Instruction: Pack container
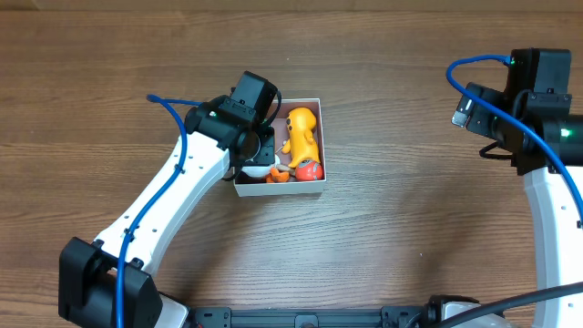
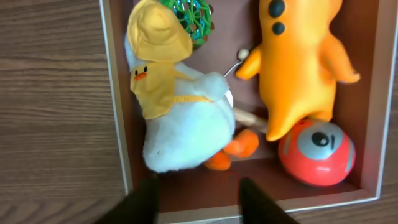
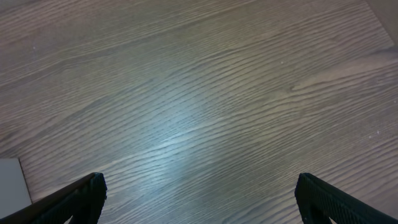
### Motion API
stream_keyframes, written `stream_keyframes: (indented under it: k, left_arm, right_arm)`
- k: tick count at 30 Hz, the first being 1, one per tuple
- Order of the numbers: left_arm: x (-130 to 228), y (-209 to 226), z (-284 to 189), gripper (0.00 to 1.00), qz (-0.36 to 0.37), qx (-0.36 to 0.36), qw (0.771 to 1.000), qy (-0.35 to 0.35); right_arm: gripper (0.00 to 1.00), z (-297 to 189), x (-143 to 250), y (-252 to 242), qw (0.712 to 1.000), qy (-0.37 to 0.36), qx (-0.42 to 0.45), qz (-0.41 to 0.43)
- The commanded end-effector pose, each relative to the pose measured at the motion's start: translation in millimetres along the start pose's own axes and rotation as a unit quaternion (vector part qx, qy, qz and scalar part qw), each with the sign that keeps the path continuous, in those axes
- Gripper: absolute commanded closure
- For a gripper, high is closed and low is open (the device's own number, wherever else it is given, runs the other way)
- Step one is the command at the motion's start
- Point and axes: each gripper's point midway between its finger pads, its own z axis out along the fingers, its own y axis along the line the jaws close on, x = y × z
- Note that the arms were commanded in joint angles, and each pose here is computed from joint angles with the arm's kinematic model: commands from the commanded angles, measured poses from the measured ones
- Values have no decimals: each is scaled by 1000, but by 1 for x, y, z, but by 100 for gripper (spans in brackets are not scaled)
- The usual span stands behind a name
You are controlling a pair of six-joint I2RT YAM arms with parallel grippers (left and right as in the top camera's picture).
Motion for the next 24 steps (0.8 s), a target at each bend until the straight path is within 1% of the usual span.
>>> stream_keyframes:
  k: [1,3,5,6,9,16,24]
  left_arm:
    - [-9,4,-8,30,16,-13,1000,-22]
    - [-18,22,-11,0,8,-54,998,-43]
    - [-25,35,-15,0,-11,-67,996,-55]
    - [-30,45,-18,0,-36,-66,995,-61]
    - [-40,75,-21,0,-77,-77,992,-67]
    - [-51,124,-24,0,-133,-99,983,-76]
    - [-51,131,-24,0,-143,-102,982,-76]
  right_arm:
    - [0,-2,-3,-1,1000,-5,1,4]
    - [0,-2,-3,-1,1000,-5,1,4]
    - [0,-2,-3,-1,1000,-5,1,4]
    - [0,-2,-3,-1,1000,-5,1,4]
    - [0,-2,-3,-1,1000,-5,1,4]
    - [0,-2,-3,-1,1000,-5,1,4]
    - [0,-2,-3,-1,1000,-5,1,4]
